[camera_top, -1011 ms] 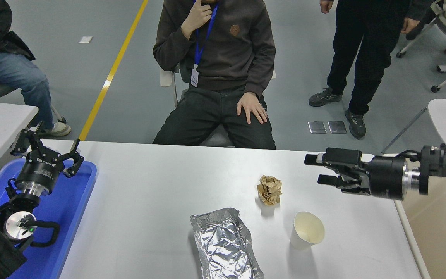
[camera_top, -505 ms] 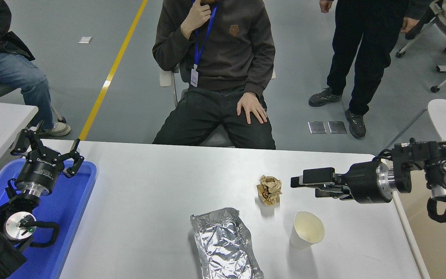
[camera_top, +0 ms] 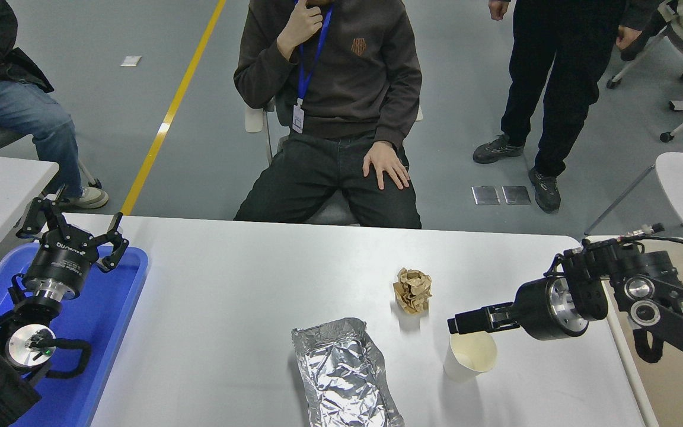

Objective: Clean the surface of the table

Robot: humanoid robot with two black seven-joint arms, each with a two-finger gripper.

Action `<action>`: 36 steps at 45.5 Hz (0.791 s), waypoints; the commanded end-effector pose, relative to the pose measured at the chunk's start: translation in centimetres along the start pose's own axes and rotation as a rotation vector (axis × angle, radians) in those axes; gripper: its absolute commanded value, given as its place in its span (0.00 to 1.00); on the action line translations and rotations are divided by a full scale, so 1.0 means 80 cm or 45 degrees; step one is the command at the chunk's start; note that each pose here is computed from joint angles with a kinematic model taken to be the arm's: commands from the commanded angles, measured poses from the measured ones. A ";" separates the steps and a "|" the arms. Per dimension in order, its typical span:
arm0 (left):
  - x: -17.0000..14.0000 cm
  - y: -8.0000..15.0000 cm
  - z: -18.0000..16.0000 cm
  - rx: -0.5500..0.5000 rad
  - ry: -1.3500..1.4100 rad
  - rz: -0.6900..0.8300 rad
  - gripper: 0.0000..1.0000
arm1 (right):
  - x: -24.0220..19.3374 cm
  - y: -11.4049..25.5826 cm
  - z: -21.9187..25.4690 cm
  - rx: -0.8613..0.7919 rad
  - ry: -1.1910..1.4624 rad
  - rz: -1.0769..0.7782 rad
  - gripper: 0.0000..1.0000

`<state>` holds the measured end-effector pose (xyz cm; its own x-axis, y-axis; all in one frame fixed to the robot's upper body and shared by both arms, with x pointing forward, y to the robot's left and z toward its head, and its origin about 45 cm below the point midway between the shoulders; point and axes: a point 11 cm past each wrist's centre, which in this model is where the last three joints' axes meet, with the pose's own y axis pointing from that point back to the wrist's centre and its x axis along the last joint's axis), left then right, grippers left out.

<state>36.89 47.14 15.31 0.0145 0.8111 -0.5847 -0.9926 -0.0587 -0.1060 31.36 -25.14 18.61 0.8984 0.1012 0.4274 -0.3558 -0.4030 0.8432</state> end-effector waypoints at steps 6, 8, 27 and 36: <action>0.000 0.000 0.000 0.001 0.000 0.000 1.00 | -0.013 -0.009 0.027 -0.105 -0.012 0.012 0.96; 0.000 0.000 0.000 0.001 0.000 0.000 1.00 | -0.011 -0.009 0.029 -0.115 -0.004 0.031 0.94; 0.000 0.000 0.000 0.001 0.000 0.000 1.00 | -0.019 -0.030 0.001 -0.053 0.022 0.033 0.93; 0.000 0.000 0.000 0.001 0.000 0.000 1.00 | -0.023 -0.034 0.003 -0.058 0.012 0.034 0.90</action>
<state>36.89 47.12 15.31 0.0148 0.8110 -0.5849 -0.9927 -0.0580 -0.1056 30.96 -24.91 16.06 0.8865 0.1007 0.4516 -0.3906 -0.3602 0.8472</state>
